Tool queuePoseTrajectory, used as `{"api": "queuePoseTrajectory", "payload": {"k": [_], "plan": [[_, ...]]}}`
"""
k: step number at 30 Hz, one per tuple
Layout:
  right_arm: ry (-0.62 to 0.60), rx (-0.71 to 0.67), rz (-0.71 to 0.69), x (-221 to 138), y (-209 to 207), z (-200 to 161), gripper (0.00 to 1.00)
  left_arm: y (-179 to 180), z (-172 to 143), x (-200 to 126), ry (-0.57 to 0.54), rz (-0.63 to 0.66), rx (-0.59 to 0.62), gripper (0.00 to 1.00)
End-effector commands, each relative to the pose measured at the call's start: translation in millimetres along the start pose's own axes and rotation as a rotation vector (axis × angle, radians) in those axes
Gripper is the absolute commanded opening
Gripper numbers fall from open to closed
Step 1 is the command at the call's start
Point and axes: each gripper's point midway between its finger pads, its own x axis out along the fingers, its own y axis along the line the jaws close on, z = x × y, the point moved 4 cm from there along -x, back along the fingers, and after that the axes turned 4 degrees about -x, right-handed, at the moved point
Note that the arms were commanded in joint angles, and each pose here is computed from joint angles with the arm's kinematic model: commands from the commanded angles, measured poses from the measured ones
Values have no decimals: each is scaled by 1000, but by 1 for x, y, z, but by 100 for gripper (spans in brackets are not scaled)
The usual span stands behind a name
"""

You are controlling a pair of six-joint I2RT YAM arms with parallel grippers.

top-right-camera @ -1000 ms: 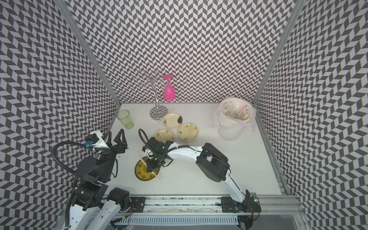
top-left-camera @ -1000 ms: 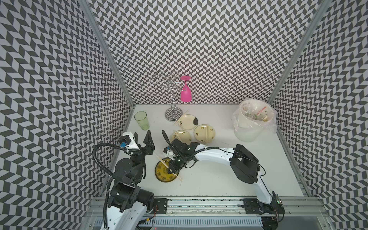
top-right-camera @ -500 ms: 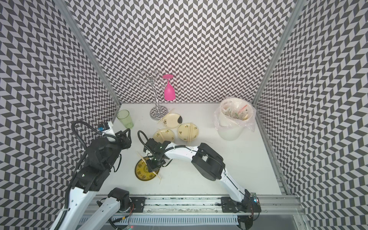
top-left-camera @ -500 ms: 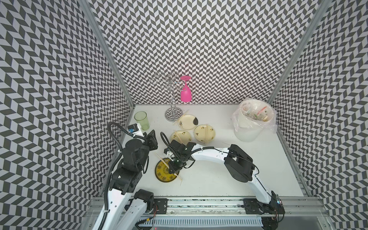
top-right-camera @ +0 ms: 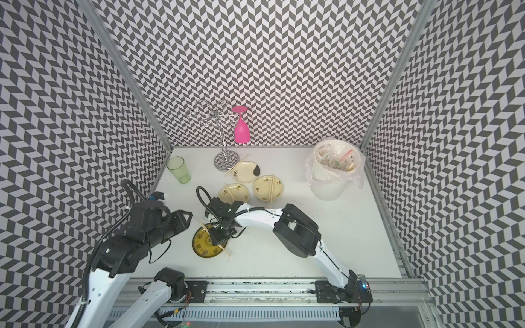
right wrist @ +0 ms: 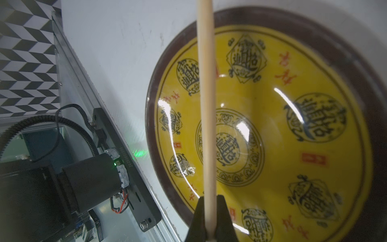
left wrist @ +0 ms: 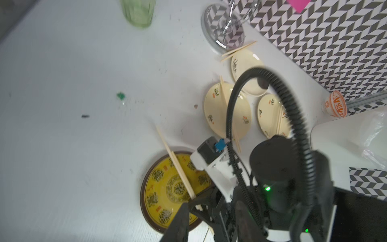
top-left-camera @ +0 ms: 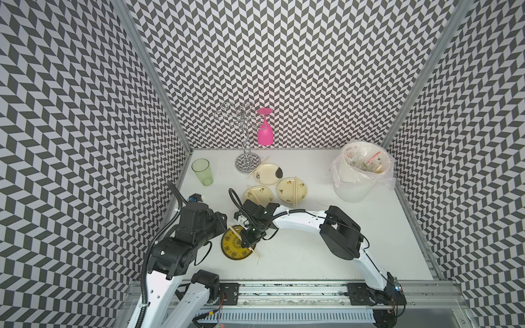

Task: Remove the packaging of disposable chopsticks
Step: Place the disposable chopsticks on the plate.

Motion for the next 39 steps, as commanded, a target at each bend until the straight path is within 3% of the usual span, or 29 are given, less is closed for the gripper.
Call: {"api": "queuePoseTrajectory", "payload": {"k": [1, 4, 11, 16, 26, 31, 39], "plan": [[-1, -15, 11, 9, -2, 0, 0, 24, -29, 11, 100, 67, -176, 41], [19, -8, 33, 13, -3, -4, 0, 43, -42, 18, 131, 178, -272, 39], [37, 14, 31, 16, -5, -6, 0, 47, -51, 39, 246, 283, -298, 30], [43, 20, 15, 18, -7, -7, 0, 51, -67, 56, 321, 300, -356, 25], [31, 30, 24, 18, -6, -4, 5, 65, -97, 80, 400, 303, -482, 24], [37, 32, 30, 18, -5, -4, 6, 79, -106, 85, 391, 365, -536, 21], [31, 31, 22, 15, -5, -4, 8, 71, -98, 97, 351, 302, -557, 17]]}}
